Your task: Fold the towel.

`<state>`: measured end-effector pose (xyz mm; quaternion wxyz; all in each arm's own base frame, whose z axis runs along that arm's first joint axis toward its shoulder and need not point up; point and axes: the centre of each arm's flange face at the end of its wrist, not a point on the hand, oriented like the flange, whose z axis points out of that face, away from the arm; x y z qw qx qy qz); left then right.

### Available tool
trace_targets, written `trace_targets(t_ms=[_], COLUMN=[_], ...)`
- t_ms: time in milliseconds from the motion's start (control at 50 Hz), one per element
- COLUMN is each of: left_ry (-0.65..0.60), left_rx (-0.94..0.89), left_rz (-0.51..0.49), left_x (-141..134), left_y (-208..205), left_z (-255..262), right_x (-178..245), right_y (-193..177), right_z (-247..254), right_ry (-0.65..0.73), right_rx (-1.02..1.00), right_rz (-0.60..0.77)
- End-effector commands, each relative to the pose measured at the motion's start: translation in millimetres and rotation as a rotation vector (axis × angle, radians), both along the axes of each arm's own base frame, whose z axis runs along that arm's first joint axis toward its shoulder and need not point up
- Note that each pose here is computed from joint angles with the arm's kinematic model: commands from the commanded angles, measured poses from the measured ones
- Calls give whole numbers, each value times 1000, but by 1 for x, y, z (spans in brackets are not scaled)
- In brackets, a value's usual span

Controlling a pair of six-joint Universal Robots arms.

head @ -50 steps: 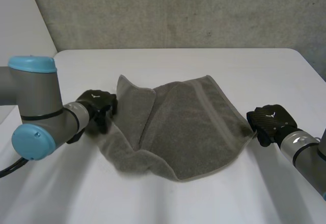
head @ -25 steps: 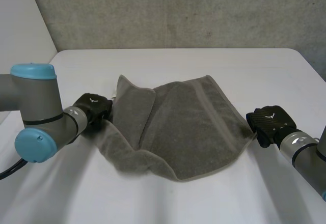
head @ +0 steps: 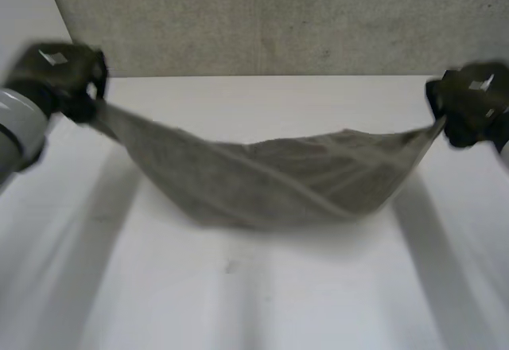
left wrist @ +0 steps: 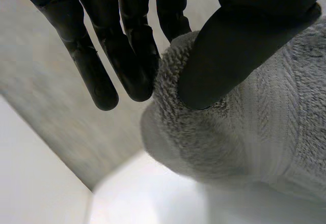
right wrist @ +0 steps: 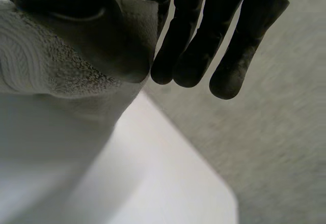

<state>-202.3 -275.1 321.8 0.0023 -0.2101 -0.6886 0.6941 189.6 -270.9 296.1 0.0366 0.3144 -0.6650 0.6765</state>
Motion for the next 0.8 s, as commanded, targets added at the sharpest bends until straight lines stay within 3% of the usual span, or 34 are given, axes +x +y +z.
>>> trace_targets(t_ms=[20,120,240,340,500,580,660,720,760,800], left_ry=[182,268,272,262,211,201,238,278,391,458], left_rx=[-214,-316,-276,-208,126,208,146,85,-74,-155], left_rz=[47,64,69,80,111,112,86,70,46,45], left_x=[24,37,37,37,29,23,8,3,0,2], left_y=[24,42,42,34,-25,-48,-89,-100,-114,-116], left_z=[77,120,119,100,-2,-32,-30,-16,26,48], right_x=[-4,-15,-24,-27,-22,-17,10,20,26,24], right_y=[19,30,27,5,-34,-71,-113,-123,-136,-141], right_z=[85,152,165,142,84,50,43,54,85,98], right_ry=[-22,-62,-57,-45,-23,-17,-36,-56,-143,-205], right_rx=[-152,-279,-259,-145,44,113,-8,-104,-303,-380], right_rz=[-11,-47,-78,-91,-79,-77,-50,-53,-81,-96])
